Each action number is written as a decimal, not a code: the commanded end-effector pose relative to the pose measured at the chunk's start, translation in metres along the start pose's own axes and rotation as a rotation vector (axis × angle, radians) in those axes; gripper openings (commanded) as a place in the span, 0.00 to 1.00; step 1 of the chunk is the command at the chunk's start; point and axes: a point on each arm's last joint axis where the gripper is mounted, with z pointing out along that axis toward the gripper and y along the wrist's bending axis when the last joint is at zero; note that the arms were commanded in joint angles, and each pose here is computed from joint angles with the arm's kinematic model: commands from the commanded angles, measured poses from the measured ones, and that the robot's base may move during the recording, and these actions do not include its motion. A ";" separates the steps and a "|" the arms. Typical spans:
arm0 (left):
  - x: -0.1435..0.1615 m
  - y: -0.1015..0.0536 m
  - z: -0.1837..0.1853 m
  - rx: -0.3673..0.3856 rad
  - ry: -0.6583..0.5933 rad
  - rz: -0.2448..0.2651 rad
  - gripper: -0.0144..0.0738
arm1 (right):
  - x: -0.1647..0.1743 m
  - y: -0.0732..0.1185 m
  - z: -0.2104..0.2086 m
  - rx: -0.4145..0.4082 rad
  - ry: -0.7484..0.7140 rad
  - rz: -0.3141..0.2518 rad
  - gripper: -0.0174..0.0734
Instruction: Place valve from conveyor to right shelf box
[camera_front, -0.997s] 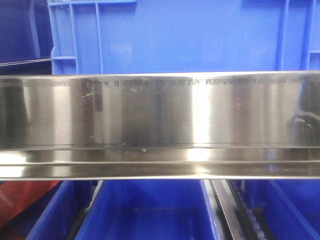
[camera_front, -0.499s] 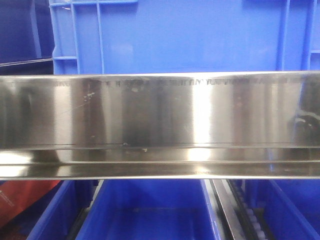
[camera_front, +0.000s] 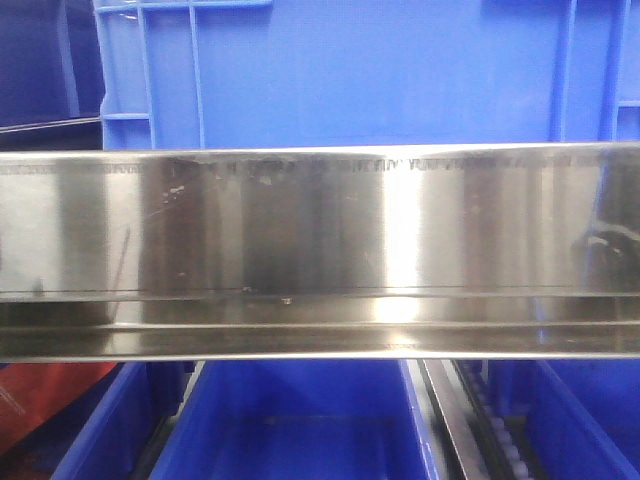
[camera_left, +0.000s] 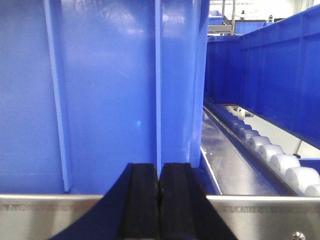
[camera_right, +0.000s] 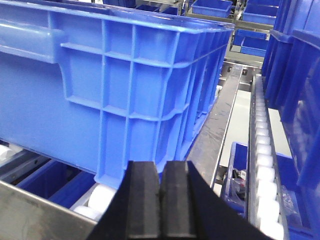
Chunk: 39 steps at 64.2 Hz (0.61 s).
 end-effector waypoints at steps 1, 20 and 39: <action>-0.003 0.000 0.000 -0.003 -0.030 -0.017 0.04 | -0.003 -0.001 0.000 0.010 -0.033 -0.008 0.02; -0.003 0.000 -0.001 -0.003 -0.034 -0.017 0.04 | -0.003 -0.001 0.000 0.010 -0.033 -0.008 0.02; -0.003 0.000 -0.001 -0.003 -0.034 -0.017 0.04 | -0.003 -0.001 0.000 0.010 -0.033 -0.008 0.02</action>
